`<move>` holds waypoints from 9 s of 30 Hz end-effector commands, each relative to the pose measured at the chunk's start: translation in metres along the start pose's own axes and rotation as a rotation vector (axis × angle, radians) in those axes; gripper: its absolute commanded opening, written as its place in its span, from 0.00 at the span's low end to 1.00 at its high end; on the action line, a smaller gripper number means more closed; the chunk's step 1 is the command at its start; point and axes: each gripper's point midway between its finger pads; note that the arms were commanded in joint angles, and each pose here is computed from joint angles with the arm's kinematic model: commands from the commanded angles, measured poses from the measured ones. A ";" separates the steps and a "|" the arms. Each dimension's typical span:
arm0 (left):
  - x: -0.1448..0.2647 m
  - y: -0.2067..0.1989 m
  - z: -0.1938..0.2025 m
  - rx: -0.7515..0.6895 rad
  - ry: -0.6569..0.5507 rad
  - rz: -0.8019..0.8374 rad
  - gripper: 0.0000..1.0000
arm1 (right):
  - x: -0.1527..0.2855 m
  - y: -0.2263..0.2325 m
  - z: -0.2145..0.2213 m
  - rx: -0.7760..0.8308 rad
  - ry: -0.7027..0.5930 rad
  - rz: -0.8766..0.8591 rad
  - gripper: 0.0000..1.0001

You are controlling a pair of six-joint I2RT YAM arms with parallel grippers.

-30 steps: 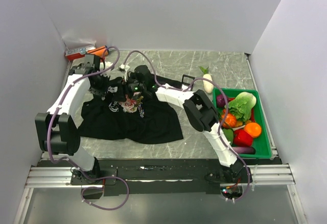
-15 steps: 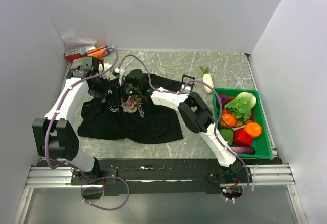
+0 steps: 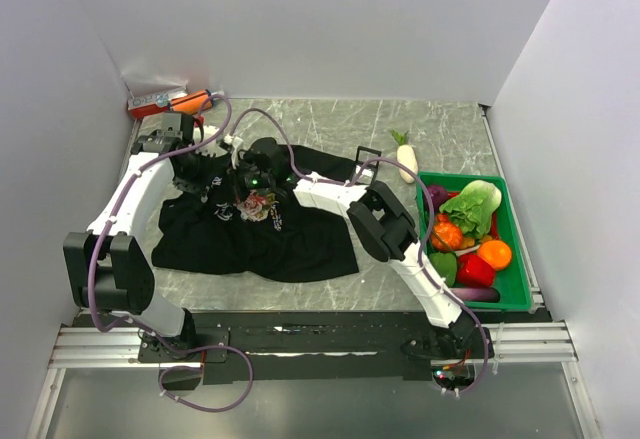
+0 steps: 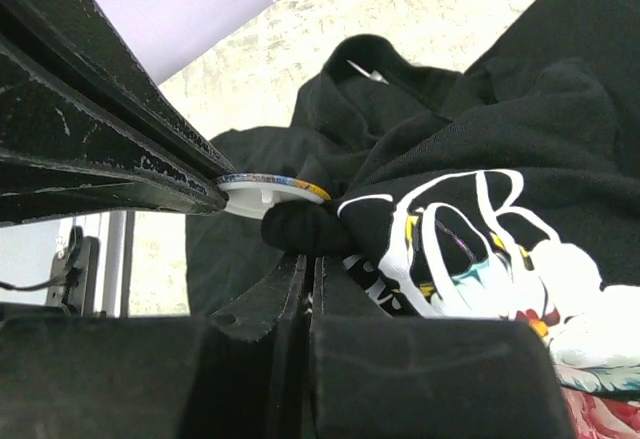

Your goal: Remove the brooch from the garment

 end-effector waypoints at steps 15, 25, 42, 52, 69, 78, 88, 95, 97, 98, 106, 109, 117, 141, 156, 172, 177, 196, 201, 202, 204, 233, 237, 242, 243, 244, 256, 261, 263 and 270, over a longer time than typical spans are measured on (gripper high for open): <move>-0.004 0.038 -0.012 -0.102 -0.048 -0.174 0.01 | 0.056 0.019 -0.025 -0.085 0.058 -0.030 0.25; 0.061 0.048 -0.092 0.009 -0.416 0.048 0.01 | 0.168 0.012 -0.103 0.073 -0.032 0.120 0.62; 0.081 -0.123 -0.114 -0.133 -0.540 0.927 0.01 | 0.230 0.074 -0.103 0.299 -0.007 -0.039 0.59; 0.092 -0.140 -0.110 -0.192 -0.617 1.031 0.01 | 0.233 0.074 -0.088 0.238 0.009 -0.038 0.59; 0.097 -0.150 -0.113 -0.265 -0.680 1.079 0.01 | 0.222 0.057 -0.090 0.064 0.034 -0.114 0.59; 0.095 -0.154 -0.116 -0.299 -0.679 1.083 0.01 | 0.220 0.050 -0.090 0.023 0.040 -0.124 0.48; 0.094 -0.156 -0.117 -0.299 -0.667 1.095 0.01 | 0.220 0.049 -0.087 0.009 0.044 -0.135 0.44; 0.095 -0.157 -0.118 -0.283 -0.663 1.104 0.01 | 0.220 0.050 -0.084 0.007 0.053 -0.159 0.43; 0.095 -0.157 -0.118 -0.283 -0.663 1.109 0.01 | 0.220 0.051 -0.083 0.007 0.054 -0.167 0.45; 0.094 -0.157 -0.118 -0.283 -0.663 1.109 0.01 | 0.220 0.052 -0.083 0.004 0.055 -0.170 0.45; 0.096 -0.157 -0.121 -0.278 -0.662 1.130 0.01 | 0.219 0.050 -0.082 -0.004 0.059 -0.185 0.44; 0.094 -0.157 -0.121 -0.274 -0.659 1.133 0.01 | 0.219 0.050 -0.083 0.003 0.056 -0.184 0.41; 0.094 -0.157 -0.123 -0.277 -0.659 1.132 0.01 | 0.219 0.047 -0.083 -0.011 0.053 -0.173 0.38; 0.089 -0.170 -0.122 -0.368 -0.642 1.111 0.01 | 0.214 0.011 -0.082 -0.153 0.033 0.029 0.36; 0.083 -0.175 -0.120 -0.444 -0.622 1.055 0.01 | 0.215 -0.007 -0.091 -0.220 -0.001 0.093 0.36; 0.072 -0.176 -0.116 -0.556 -0.620 0.900 0.01 | 0.223 -0.009 -0.093 -0.252 -0.017 0.059 0.38; 0.067 -0.172 -0.120 -0.508 -0.611 0.865 0.01 | 0.229 0.007 -0.095 -0.173 -0.019 -0.024 0.42; 0.088 -0.155 -0.111 -0.396 -0.602 1.085 0.01 | 0.264 0.057 -0.092 0.213 0.050 -0.245 0.62; 0.088 -0.158 -0.105 -0.389 -0.577 1.110 0.01 | 0.248 0.070 -0.086 0.229 0.071 -0.285 0.62; 0.088 -0.158 -0.105 -0.394 -0.579 1.108 0.01 | 0.246 0.073 -0.086 0.230 0.073 -0.296 0.62; 0.087 -0.158 -0.105 -0.393 -0.578 1.108 0.01 | 0.240 0.076 -0.086 0.236 0.079 -0.311 0.61; 0.092 -0.163 -0.116 -0.390 -0.617 1.086 0.01 | 0.219 0.070 -0.074 0.190 0.109 -0.294 0.41; 0.093 -0.163 -0.117 -0.389 -0.619 1.090 0.01 | 0.217 0.068 -0.071 0.189 0.116 -0.285 0.38; 0.097 -0.163 -0.119 -0.400 -0.636 1.086 0.01 | 0.216 0.067 -0.070 0.190 0.119 -0.278 0.38; 0.097 -0.163 -0.119 -0.394 -0.633 1.086 0.01 | 0.216 0.066 -0.070 0.190 0.119 -0.277 0.38; 0.096 -0.163 -0.119 -0.393 -0.631 1.085 0.01 | 0.216 0.066 -0.070 0.189 0.119 -0.275 0.38; 0.098 -0.163 -0.121 -0.391 -0.635 1.094 0.01 | 0.213 0.059 -0.066 0.203 0.130 -0.232 0.34; 0.098 -0.163 -0.121 -0.393 -0.635 1.089 0.01 | 0.212 0.059 -0.066 0.189 0.127 -0.232 0.31; 0.098 -0.163 -0.121 -0.394 -0.635 1.085 0.01 | 0.211 0.058 -0.066 0.183 0.126 -0.231 0.29; 0.100 -0.163 -0.121 -0.407 -0.640 1.077 0.01 | 0.211 0.055 -0.062 0.135 0.127 -0.229 0.25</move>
Point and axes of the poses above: each gripper's point midway between its finger pads, its own x axis back along the fingers, its own y axis along the line the jaws close on, z = x × y, and after that the axes turned 8 degrees about -x, right-handed
